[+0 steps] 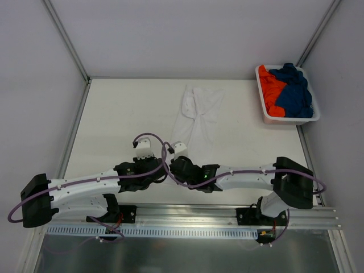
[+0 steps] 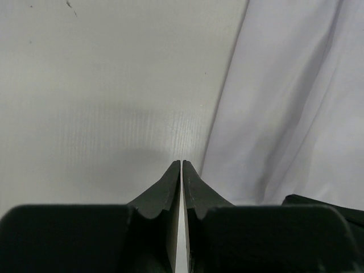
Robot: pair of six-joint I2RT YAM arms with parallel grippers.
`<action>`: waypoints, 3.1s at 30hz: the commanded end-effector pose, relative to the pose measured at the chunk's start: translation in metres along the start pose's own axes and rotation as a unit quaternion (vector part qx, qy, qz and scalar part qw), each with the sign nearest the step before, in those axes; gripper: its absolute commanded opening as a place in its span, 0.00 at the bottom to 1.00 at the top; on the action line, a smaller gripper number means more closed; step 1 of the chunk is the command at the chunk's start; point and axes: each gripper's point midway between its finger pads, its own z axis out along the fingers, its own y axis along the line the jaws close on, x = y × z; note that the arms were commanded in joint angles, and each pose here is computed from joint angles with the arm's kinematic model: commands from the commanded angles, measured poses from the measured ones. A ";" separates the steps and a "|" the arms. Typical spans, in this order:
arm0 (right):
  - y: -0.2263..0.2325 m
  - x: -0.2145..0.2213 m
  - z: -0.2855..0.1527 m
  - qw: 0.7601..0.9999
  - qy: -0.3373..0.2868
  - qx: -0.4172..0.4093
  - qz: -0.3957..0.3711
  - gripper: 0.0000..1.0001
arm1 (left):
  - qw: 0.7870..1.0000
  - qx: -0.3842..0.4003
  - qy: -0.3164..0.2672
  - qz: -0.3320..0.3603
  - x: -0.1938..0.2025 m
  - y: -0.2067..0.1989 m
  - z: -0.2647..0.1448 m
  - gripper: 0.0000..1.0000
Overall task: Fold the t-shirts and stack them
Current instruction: Fold the tshirt
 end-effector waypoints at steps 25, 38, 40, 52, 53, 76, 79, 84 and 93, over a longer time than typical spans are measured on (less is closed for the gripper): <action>-0.103 0.022 -0.088 0.972 0.001 0.228 0.053 0.53 | 0.999 0.006 0.021 0.030 0.025 0.010 0.011 0.72; -0.094 0.071 -0.087 0.971 -0.014 0.197 0.136 0.57 | 0.973 0.221 -0.003 -0.068 0.039 -0.018 -0.005 0.81; -0.091 0.081 -0.079 0.970 -0.022 0.181 0.159 0.57 | 0.968 0.237 -0.009 -0.078 0.039 -0.020 -0.006 0.81; -0.084 0.095 -0.067 0.969 -0.046 0.152 0.189 0.56 | 0.960 0.265 -0.007 -0.091 0.047 -0.028 0.000 0.81; -0.081 0.091 -0.070 0.970 -0.051 0.147 0.188 0.56 | 0.961 0.262 -0.006 -0.089 0.047 -0.027 0.000 0.81; -0.089 0.066 -0.102 0.960 -0.132 0.117 0.218 0.57 | 0.956 0.279 0.013 -0.093 0.053 -0.035 0.011 0.80; -0.091 0.071 -0.097 0.957 -0.136 0.114 0.227 0.57 | 0.954 0.284 0.015 -0.095 0.054 -0.036 0.012 0.80; -0.090 0.081 -0.087 0.955 -0.137 0.106 0.239 0.57 | 0.952 0.290 0.018 -0.099 0.055 -0.037 0.012 0.80; -0.088 0.093 -0.076 0.952 -0.132 0.104 0.257 0.57 | 0.952 0.289 0.020 -0.099 0.056 -0.036 0.014 0.80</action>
